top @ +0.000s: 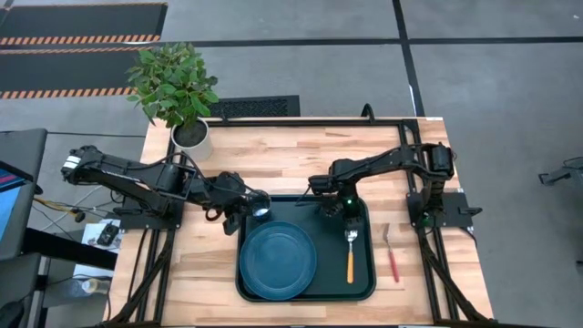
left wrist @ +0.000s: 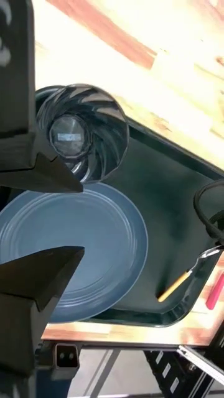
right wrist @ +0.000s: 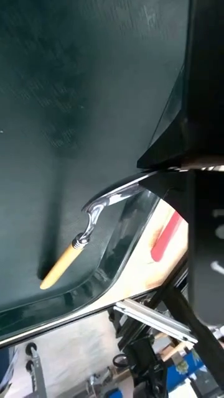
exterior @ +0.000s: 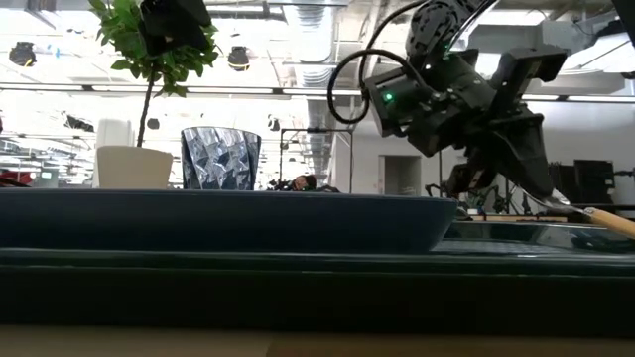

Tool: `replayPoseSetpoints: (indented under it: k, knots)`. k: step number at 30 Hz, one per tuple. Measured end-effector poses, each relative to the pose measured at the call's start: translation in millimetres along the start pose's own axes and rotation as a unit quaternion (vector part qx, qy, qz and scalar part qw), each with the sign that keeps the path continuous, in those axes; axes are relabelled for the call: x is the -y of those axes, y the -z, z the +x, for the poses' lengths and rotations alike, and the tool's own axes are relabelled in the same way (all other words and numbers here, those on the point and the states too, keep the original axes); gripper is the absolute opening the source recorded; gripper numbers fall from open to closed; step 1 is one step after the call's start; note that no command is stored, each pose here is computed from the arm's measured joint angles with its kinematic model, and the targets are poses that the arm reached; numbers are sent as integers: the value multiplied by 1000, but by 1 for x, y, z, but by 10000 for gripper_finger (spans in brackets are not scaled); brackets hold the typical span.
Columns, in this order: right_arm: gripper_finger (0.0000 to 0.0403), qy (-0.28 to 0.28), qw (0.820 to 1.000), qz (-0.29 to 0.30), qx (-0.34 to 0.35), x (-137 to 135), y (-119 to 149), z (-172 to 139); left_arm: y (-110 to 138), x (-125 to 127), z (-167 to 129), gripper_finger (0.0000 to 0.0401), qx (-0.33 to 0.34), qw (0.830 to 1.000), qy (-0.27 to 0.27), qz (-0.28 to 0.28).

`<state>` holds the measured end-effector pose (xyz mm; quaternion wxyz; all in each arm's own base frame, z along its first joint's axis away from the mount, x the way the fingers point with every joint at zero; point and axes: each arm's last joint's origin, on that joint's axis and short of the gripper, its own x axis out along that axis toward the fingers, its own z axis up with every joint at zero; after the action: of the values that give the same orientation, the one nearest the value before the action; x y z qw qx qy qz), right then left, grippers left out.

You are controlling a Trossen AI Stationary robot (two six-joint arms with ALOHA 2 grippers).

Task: Pick and place plate/cup/fork/spoon on tray
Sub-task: Put the yellow spoon on the black serving tray to the right of the blue plate

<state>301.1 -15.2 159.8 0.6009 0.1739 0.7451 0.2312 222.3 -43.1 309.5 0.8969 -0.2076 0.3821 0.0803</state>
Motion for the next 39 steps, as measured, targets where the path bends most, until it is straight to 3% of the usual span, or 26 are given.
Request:
replayPoseSetpoints:
  k: [20, 39]
  knots:
    - [31, 58, 998, -4, 23, 5, -7, 0, 0, 0, 0, 135, 4, 1000, -6, -4]
    - [44, 75, 996, 9, 39, 6, -11, 0, 0, 0, 0, 135, 4, 1000, -6, -2]
